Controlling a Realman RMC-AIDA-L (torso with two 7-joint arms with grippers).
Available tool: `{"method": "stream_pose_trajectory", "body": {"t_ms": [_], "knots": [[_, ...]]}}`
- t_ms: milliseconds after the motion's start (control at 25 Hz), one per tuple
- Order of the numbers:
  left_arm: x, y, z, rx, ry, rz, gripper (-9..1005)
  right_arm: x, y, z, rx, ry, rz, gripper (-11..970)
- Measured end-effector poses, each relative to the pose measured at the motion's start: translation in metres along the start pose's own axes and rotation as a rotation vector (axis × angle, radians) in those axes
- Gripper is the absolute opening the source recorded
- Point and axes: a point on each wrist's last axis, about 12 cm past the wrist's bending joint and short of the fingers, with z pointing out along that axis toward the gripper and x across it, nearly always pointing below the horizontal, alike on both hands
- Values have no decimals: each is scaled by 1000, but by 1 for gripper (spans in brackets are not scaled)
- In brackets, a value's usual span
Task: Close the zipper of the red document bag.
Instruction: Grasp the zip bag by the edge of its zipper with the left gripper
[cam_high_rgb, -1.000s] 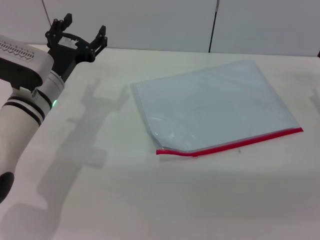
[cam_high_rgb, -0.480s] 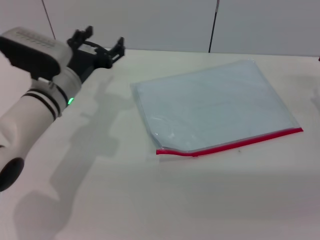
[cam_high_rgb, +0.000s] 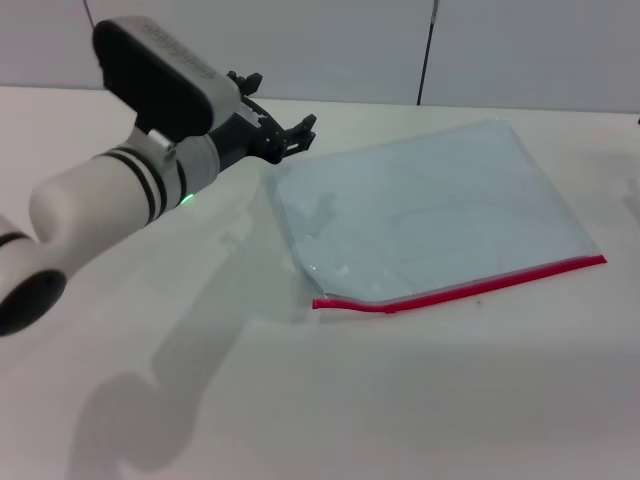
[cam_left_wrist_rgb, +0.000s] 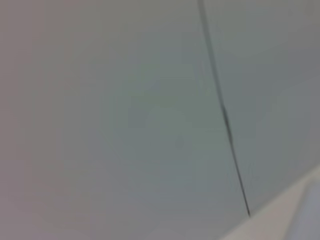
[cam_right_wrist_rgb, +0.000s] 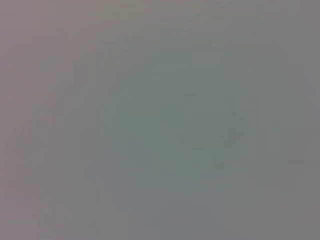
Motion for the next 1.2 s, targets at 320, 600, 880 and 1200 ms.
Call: {"method": "stream_pose_trajectory", "body": {"t_ms": [320,600,880,1200], "knots": [[-31,-22,-1,76,256,192,877,-2,1,2,-4,-4,-3,882],[-53,-49,2,184,392,350,877,-2,2,3,-3,3,-2,882],[-72,-63,-9,258,472,459,878,-4,3,5,-3,5,2,882],[-95,-75,-26,341,509,512,878,-4,3,5,-3,5,1,882]]}}
